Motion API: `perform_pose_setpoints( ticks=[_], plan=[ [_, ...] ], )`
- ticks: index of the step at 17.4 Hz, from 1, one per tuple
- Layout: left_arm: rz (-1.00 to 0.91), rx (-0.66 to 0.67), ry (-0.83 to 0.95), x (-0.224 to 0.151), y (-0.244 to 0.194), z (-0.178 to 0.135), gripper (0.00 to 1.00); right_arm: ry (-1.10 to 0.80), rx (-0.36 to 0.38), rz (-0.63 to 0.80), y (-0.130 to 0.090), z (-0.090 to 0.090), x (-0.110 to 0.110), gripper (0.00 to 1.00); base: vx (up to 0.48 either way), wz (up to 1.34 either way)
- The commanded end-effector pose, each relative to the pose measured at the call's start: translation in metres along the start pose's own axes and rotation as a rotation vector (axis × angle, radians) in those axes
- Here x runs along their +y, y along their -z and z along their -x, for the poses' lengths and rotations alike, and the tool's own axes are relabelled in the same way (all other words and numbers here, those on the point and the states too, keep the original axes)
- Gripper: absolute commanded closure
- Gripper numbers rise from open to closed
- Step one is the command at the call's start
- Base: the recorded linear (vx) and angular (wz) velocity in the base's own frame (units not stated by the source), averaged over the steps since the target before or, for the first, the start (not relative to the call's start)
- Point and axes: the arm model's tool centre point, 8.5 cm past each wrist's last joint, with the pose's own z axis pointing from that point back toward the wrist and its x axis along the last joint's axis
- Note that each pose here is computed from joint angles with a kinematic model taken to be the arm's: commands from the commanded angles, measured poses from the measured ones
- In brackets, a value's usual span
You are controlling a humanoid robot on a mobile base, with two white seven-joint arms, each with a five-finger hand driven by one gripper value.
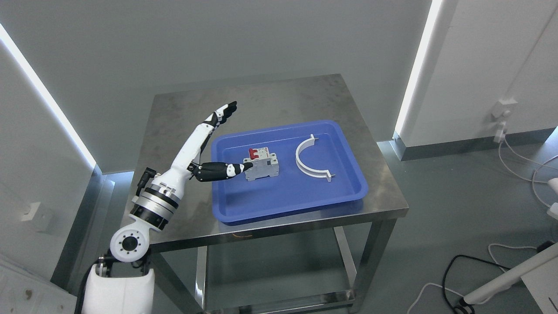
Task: Place circuit breaker on shelf
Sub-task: 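Close the left hand around the grey-and-red circuit breaker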
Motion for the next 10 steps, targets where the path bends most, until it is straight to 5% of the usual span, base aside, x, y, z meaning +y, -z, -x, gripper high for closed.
perform_pose_setpoints(
  ticks=[1, 10],
  plan=[
    [0.277, 0.108, 0.169, -0.069, 0.050, 0.015, 0.04, -0.002, 0.000, 0.017, 0.000, 0.000, -0.011, 0.00, 0.000, 0.00],
    [0.273, 0.316, 0.110, -0.053, 0.065, 0.046, 0.09, -0.002, -0.002, 0.017, 0.000, -0.001, -0.011, 0.00, 0.000, 0.00]
  ],
)
